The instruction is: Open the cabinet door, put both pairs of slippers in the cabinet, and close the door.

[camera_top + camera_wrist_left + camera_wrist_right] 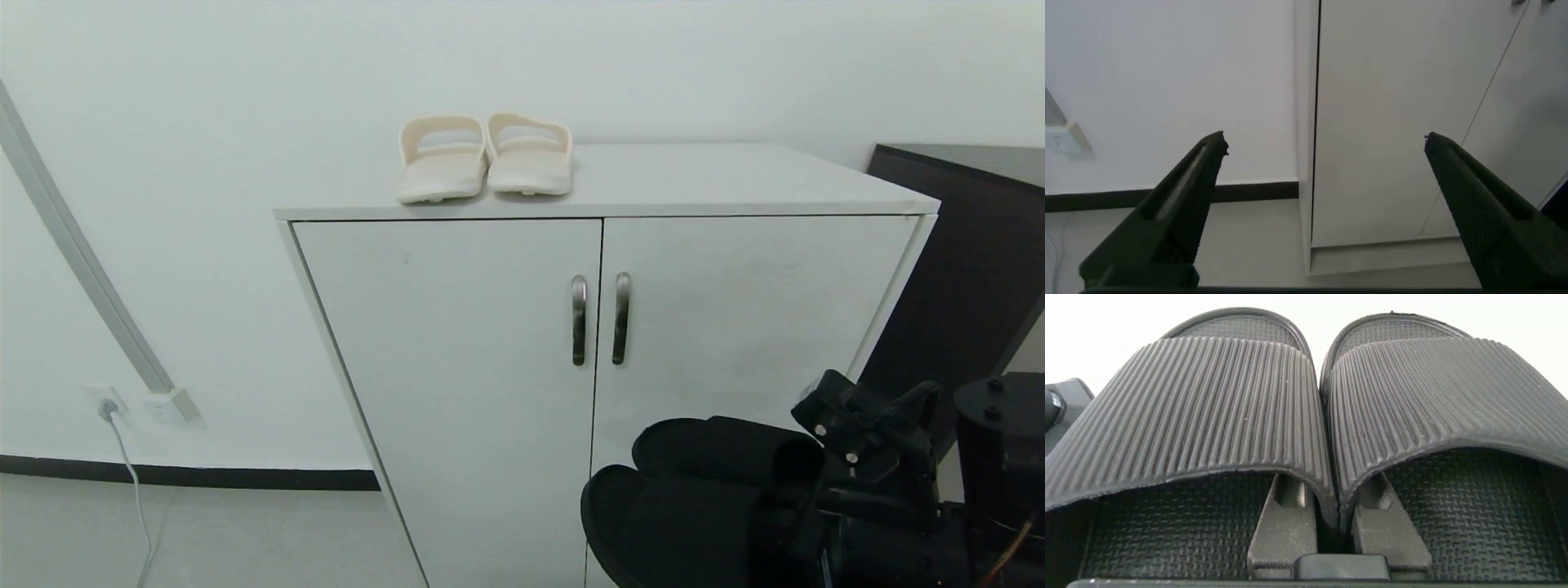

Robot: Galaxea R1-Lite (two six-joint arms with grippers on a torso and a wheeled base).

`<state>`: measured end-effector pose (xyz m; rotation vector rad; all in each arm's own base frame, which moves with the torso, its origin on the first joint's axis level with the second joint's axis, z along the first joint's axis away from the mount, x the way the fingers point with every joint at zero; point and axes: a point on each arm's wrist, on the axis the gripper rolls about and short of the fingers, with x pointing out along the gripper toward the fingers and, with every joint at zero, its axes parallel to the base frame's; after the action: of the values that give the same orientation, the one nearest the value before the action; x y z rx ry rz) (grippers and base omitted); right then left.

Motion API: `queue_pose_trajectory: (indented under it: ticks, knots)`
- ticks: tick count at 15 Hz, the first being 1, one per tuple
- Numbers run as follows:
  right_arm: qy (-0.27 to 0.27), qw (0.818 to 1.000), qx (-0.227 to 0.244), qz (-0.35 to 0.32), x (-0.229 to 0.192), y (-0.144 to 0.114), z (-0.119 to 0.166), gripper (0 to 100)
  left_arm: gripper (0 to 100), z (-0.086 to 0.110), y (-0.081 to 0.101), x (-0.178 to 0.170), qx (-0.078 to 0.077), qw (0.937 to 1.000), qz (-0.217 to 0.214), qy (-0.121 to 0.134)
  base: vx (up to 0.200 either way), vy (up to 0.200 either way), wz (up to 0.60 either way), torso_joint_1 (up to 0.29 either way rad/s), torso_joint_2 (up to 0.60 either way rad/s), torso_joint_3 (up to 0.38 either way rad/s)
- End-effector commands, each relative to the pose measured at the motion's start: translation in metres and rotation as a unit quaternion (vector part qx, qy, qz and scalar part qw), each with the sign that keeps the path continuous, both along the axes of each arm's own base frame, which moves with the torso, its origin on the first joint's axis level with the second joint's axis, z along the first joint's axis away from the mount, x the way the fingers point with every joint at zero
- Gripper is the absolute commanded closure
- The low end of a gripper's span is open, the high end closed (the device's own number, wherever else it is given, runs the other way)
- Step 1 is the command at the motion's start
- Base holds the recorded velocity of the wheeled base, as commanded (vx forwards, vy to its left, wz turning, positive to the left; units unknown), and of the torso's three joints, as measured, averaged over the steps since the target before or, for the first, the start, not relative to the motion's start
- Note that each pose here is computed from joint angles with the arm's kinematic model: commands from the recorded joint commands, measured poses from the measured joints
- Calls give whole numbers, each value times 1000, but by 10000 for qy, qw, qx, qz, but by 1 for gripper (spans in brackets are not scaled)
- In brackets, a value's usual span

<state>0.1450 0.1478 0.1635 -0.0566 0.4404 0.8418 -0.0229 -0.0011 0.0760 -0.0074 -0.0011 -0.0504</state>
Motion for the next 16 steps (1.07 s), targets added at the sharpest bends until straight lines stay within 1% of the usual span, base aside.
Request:
queue_pose_trajectory:
  ticks: [1, 3, 8, 9, 10, 11, 12, 13, 14, 15, 16]
  knots:
    - [17, 10000, -19, 4, 0, 0, -1, 100, 0, 0, 0, 0, -1, 10000, -1, 6, 0, 0, 0, -36, 437, 388]
    - [22, 10000, -24, 11, 0, 0, -2, 100, 0, 0, 0, 0, -1, 10000, -1, 6, 0, 0, 0, -15, 361, 322]
    - [68, 10000, -66, 18, 0, 1, -4, 100, 0, 0, 0, 0, -1, 10000, -1, 6, 0, 0, 0, 0, 0, 0]
    - [63, 10000, -60, 11, 0, 1, -4, 100, 0, 1, 0, 0, -1, 10000, 22, -24, 0, 0, 0, 0, 0, 0]
    - [44, 10000, -56, 7, 0, 0, -4, 100, 0, 4, 0, -1, -2, 10000, 53, -78, 0, 0, 0, 0, 0, 0]
    - [41, 10000, -48, 14, -1, 0, -3, 100, 0, 26, 0, -6, -96, 9994, 73, -319, 0, 0, 0, -22, 80, 124]
    - [19, 10000, -46, 28, -1, -1, -3, 100, 0, 50, 0, -7, -232, 9995, -14, -196, 0, 0, 0, -17, 188, 124]
    - [-8, 9999, -88, 57, -1, 0, -3, 100, 0, 59, -1, 0, -224, 9994, -229, 130, 0, 0, 0, 2, 115, 76]
    - [-3, 9999, -133, 85, -1, 1, -5, 100, 0, 63, -2, 11, -246, 9968, -580, 498, 0, 0, 0, -2, 66, 41]
    - [-3, 9998, -162, 110, -2, 1, -6, 100, 0, 65, -4, 23, -293, 9922, -915, 795, 0, 0, 0, 0, 0, 0]
    - [-3, 9998, -162, 125, -2, 1, -6, 100, 0, 68, -5, 37, -333, 9875, -1191, 974, 0, 0, 0, 0, 0, 0]
